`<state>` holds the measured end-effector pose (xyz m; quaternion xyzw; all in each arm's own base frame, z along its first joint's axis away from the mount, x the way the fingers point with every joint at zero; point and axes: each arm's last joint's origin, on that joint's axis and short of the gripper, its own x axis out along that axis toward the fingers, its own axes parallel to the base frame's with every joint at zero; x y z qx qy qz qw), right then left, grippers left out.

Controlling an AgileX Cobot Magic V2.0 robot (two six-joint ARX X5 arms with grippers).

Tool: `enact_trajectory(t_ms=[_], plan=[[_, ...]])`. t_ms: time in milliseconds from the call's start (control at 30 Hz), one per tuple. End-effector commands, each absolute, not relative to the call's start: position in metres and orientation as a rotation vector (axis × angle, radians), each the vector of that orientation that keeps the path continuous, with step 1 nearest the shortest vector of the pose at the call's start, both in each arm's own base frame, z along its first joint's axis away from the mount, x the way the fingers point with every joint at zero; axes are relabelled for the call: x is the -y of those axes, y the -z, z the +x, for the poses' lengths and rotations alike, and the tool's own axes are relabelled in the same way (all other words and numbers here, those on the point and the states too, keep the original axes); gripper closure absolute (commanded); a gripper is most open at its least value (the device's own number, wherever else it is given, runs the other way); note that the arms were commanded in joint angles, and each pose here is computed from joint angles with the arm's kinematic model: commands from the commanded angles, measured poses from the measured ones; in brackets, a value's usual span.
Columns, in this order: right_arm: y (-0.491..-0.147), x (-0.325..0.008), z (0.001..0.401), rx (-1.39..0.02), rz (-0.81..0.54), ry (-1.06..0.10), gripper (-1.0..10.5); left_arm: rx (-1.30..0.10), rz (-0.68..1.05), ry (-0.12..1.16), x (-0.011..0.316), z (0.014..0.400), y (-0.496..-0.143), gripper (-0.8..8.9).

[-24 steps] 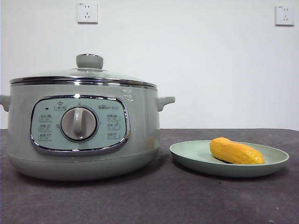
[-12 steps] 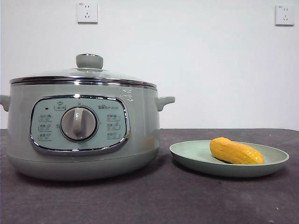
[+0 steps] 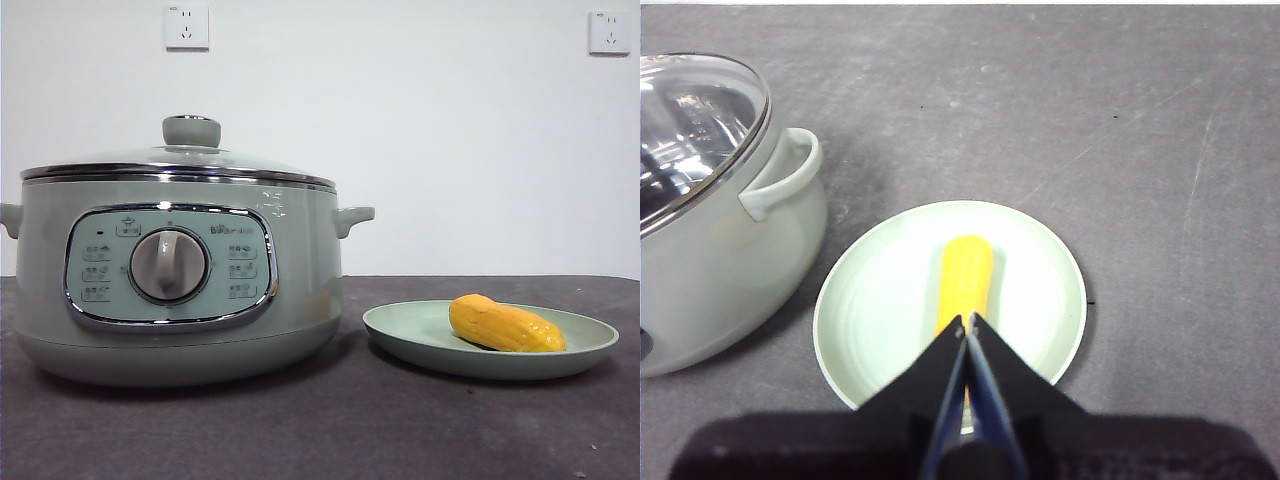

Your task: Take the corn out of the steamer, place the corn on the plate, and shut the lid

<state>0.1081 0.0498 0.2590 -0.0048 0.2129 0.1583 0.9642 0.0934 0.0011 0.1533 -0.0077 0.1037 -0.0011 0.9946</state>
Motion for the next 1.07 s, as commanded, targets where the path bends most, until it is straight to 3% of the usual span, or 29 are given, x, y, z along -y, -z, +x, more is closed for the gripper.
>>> enact_trajectory(t_ms=[33, 300, 667, 1067], plan=[[-0.258, -0.049, 0.109, -0.418, -0.008, -0.291, 9.5, -0.215, -0.022, 0.002, -0.001, 0.094, -0.148, 8.16], [-0.259, -0.044, 0.104, -0.373, -0.084, -0.247, 9.5, -0.215, -0.022, 0.002, -0.001, 0.094, -0.148, 8.16], [-0.215, -0.019, 0.098, -0.045, -0.044, -0.218, 9.5, -0.215, -0.022, 0.001, -0.001, 0.094, -0.148, 8.16], [-0.164, -0.011, 0.095, -0.062, -0.034, -0.133, 9.5, -0.215, -0.022, 0.002, -0.001, 0.094, -0.148, 8.16]])
